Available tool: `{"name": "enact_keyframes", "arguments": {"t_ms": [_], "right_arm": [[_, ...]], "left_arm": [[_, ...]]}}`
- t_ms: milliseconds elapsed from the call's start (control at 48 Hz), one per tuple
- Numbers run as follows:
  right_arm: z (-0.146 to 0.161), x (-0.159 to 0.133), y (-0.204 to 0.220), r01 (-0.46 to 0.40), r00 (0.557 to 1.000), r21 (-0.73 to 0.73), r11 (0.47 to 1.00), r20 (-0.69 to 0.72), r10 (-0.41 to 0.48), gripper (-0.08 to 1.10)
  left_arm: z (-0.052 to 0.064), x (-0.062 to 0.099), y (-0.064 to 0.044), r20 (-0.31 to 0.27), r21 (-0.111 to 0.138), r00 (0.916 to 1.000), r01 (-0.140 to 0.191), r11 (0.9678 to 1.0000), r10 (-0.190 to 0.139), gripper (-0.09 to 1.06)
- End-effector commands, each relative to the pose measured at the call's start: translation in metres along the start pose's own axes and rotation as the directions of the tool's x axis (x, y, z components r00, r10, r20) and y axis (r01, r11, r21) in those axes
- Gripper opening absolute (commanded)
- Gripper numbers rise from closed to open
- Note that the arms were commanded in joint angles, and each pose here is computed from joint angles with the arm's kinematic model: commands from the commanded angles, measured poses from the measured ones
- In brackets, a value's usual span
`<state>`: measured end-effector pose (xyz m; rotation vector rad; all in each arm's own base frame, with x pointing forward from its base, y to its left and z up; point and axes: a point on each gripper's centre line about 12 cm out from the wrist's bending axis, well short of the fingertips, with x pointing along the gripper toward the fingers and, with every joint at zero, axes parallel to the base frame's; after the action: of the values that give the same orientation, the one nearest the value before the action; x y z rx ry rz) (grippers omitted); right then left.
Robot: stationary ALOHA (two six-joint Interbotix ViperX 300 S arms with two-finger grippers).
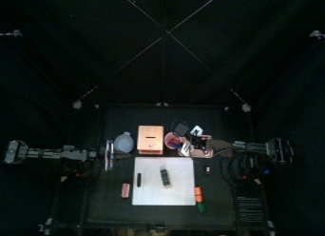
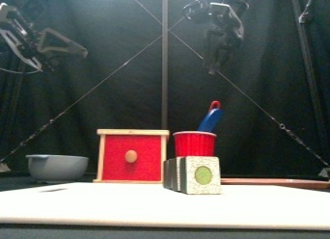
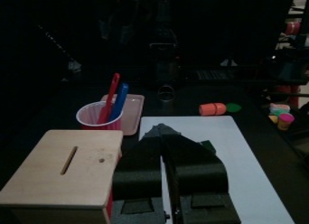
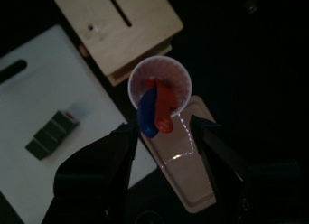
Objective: Place sushi on board then cut the sushi with the knife then place the pieces on the plate
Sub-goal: Pick knife at handle with right hand
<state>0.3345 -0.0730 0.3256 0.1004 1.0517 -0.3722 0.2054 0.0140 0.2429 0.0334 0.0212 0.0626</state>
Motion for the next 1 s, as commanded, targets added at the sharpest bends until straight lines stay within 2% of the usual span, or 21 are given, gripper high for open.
{"name": "enact_keyframes", "arguments": {"t_ms": [21, 146, 229, 292, 583, 1000], "right_arm": [[-0.001, 0.011, 0.002, -0.036, 0.996, -0.074, 0.997, -0.086, 0.029, 0.83], [-0.004, 0.029, -0.002, 0.027, 0.980, -0.172, 0.985, -0.189, -0.060, 0.82], [-0.001, 0.037, -0.009, 0.095, 0.963, -0.254, 0.963, -0.219, -0.153, 0.82], [0.002, 0.038, -0.012, 0.119, 0.957, -0.284, 0.951, -0.223, -0.186, 0.81], [0.010, 0.047, -0.009, 0.086, 0.951, -0.321, 0.943, -0.257, -0.174, 0.81], [0.020, 0.063, -0.016, 0.108, 0.935, -0.358, 0.927, -0.279, -0.217, 0.81]], "left_arm": [[0.006, 0.002, 0.001, 0.017, 0.001, 0.9999, -0.003, 1.0000, 0.003, 0.39], [0.004, 0.002, 0.001, 0.014, 0.000, 0.9999, -0.003, 1.0000, 0.003, 0.47], [0.004, 0.002, 0.001, 0.012, 0.000, 0.9999, -0.003, 1.0000, 0.003, 0.51], [0.004, 0.001, 0.002, 0.012, -0.001, 0.9999, -0.009, 1.0000, 0.009, 0.54], [0.003, 0.001, 0.008, 0.009, -0.005, 0.9992, -0.038, 0.9993, 0.038, 0.55], [0.001, 0.001, 0.008, 0.005, -0.005, 0.9991, -0.041, 0.9991, 0.041, 0.55]]}}
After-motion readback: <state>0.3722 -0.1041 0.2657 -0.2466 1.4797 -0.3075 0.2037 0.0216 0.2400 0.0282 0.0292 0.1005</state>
